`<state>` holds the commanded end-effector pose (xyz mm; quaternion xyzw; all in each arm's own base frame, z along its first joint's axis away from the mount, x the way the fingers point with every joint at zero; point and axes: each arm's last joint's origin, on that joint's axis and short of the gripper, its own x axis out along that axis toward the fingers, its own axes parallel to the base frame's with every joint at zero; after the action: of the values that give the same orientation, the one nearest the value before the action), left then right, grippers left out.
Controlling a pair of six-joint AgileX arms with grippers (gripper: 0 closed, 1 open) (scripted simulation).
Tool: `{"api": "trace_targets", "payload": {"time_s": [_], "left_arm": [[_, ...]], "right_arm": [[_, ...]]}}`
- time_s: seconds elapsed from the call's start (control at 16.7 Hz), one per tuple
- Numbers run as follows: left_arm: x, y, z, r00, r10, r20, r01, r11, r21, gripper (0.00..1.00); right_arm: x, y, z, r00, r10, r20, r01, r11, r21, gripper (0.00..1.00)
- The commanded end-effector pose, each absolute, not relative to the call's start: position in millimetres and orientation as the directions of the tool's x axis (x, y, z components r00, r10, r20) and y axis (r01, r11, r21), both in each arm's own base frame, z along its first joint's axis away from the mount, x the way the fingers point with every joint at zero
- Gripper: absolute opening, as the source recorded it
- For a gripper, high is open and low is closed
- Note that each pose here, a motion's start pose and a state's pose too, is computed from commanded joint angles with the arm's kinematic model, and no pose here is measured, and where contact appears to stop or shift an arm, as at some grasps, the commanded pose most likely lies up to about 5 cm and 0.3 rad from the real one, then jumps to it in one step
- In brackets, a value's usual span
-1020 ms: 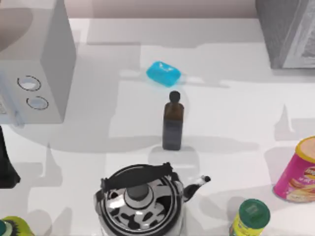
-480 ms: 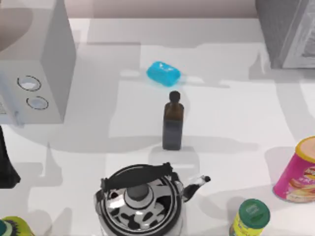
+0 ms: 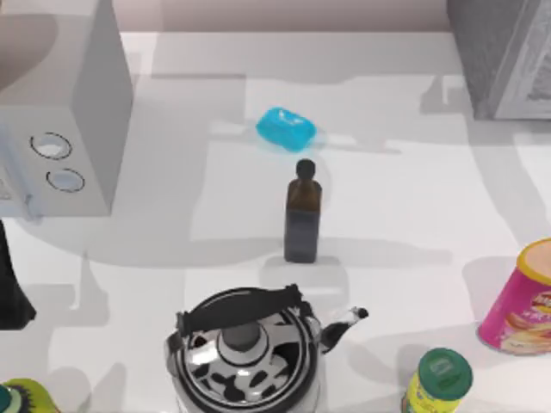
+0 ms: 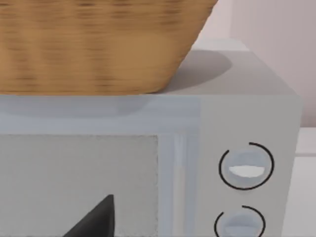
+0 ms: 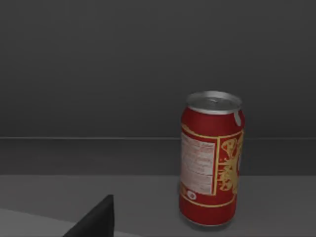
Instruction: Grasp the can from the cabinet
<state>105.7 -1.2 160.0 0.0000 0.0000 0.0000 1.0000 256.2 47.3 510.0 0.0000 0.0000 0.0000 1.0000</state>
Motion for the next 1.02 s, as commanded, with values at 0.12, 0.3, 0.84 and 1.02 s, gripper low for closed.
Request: {"api": "trace_targets", "payload": {"time_s": [0.12, 0.3, 0.84, 1.02], "left_arm": [[106, -1, 160, 1.0, 0.0, 0.0, 0.0, 1.0, 0.0, 1.0], [106, -1, 160, 1.0, 0.0, 0.0, 0.0, 1.0, 0.0, 1.0], [106, -1, 160, 1.0, 0.0, 0.0, 0.0, 1.0, 0.0, 1.0], [106, -1, 160, 1.0, 0.0, 0.0, 0.0, 1.0, 0.0, 1.0]], "right_arm": [[256, 47, 510, 1.0, 0.0, 0.0, 0.0, 1.0, 0.0, 1.0], [260, 47, 507, 1.0, -0.003, 0.003, 0.003, 1.0, -0.003, 1.0], [296, 52, 482, 1.0, -0.008, 0.011, 0.008, 1.0, -0.002, 1.0], [300, 52, 484, 1.0, -0.008, 0.013, 0.008, 1.0, -0.002, 1.0]]}}
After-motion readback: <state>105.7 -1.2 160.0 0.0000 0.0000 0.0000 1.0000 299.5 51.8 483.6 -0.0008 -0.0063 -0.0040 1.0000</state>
